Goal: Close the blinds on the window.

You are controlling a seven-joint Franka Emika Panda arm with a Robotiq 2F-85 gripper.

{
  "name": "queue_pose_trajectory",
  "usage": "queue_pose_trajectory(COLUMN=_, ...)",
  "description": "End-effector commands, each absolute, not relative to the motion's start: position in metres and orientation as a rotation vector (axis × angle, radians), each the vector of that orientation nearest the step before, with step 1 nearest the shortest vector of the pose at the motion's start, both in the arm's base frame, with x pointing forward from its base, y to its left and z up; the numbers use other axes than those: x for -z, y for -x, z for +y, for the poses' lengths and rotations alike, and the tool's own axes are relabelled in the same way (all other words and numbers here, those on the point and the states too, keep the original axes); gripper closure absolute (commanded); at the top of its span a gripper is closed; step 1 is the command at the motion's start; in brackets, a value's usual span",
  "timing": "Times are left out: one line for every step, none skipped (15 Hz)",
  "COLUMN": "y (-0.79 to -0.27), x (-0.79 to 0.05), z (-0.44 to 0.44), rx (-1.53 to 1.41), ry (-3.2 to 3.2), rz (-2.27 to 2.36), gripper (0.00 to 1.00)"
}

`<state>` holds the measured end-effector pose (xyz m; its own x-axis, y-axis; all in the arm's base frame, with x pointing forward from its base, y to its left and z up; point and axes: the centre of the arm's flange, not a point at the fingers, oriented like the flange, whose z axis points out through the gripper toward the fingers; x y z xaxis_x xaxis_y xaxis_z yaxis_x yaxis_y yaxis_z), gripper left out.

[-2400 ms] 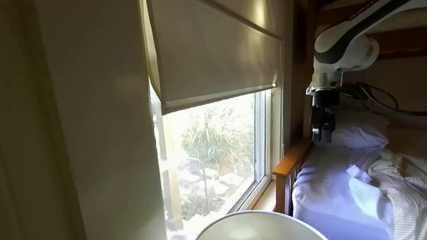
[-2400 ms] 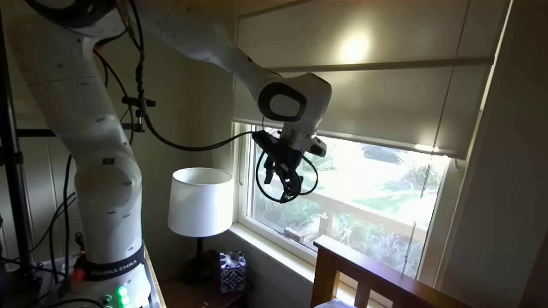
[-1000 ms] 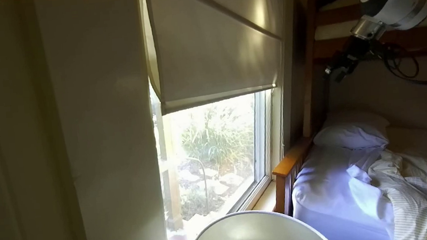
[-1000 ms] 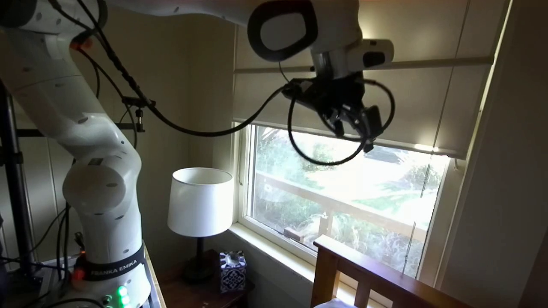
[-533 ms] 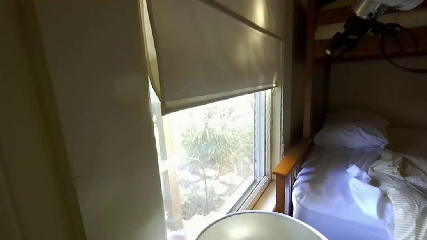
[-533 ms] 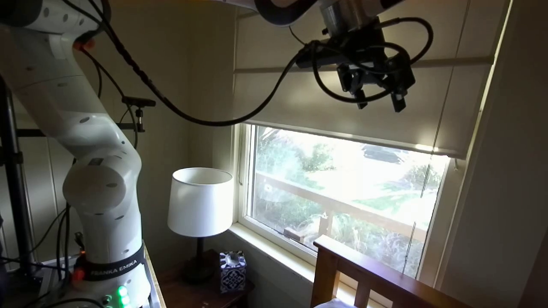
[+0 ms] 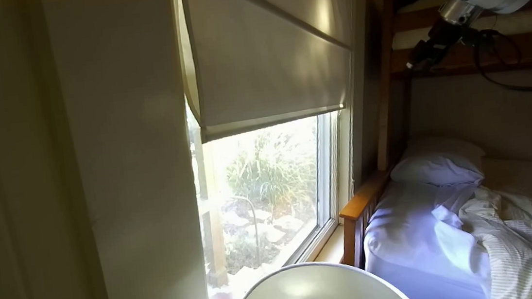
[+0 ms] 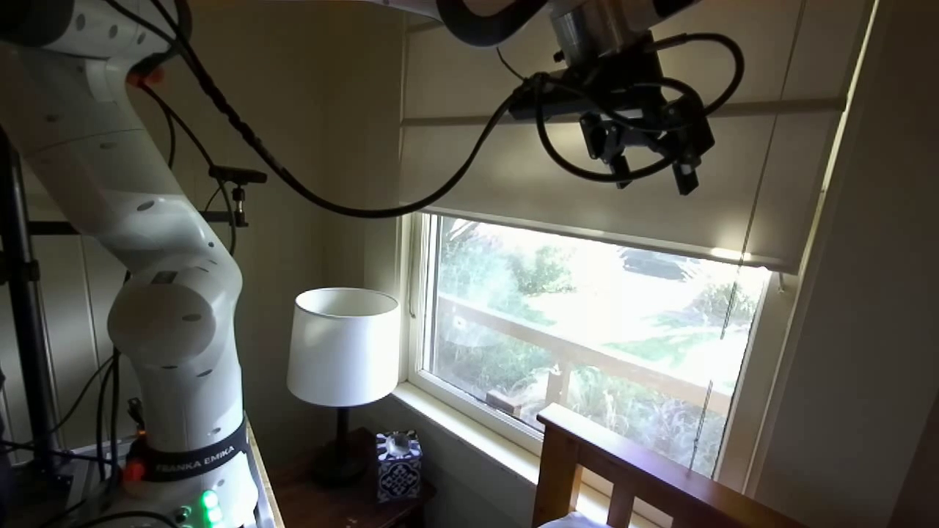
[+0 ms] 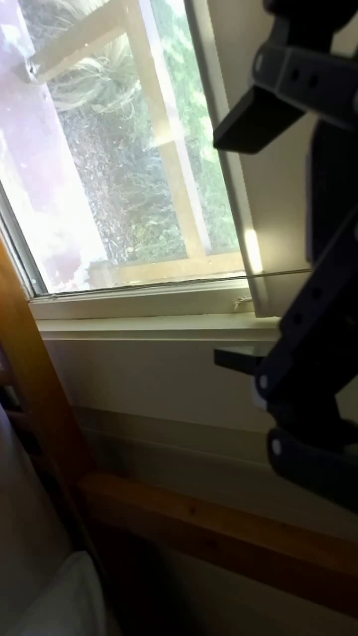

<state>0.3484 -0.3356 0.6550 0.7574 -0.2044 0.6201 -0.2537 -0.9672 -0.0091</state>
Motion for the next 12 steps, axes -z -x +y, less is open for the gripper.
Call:
queue_pose_trajectory(y=-0.354, x=-0.681, z=-0.362, rx=-1.116, ry=-2.839, rz=-0.35, gripper=0.0)
queue_pose_trajectory(y=-0.358, x=-0.691, z=-0.373, rx=-1.124, ry=-2.831, rz=-0.307, gripper=0.0)
queue_pose_trajectory(y=-0.363, x=-0.7, z=-0.382, rx=-1.127, ry=-2.835, rz=-0.253, gripper=0.0)
queue_pose_trajectory(y=-0.37, x=-0.714, z=-0.393, rx=-1.123, ry=-2.834, rz=-0.181, gripper=0.0)
queue_pose_trajectory(y=-0.379, x=-0.725, z=-0.4, rx=-1.115, ry=-2.825, rz=-0.127, gripper=0.0)
queue_pose_trajectory(y=-0.39, x=-0.738, z=-0.403, rx=-1.116, ry=-2.818, rz=-0.073, gripper=0.0)
queue_pose_trajectory(y=-0.403, x=-0.749, z=-0.404, rx=-1.118, ry=-2.801, rz=-0.028, gripper=0.0)
queue_pose_trajectory(y=-0.417, x=-0.76, z=-0.402, rx=-1.121, ry=-2.78, rz=0.008, gripper=0.0)
queue_pose_trajectory(y=-0.431, x=-0.772, z=-0.398, rx=-1.137, ry=-2.759, rz=0.044, gripper=0.0)
queue_pose_trajectory(y=-0.445, x=-0.78, z=-0.394, rx=-1.152, ry=-2.741, rz=0.061, gripper=0.0)
queue_pose_trajectory(y=-0.458, x=-0.788, z=-0.391, rx=-1.175, ry=-2.71, rz=0.046, gripper=0.0)
queue_pose_trajectory(y=-0.47, x=-0.793, z=-0.391, rx=-1.202, ry=-2.668, rz=0.033, gripper=0.0)
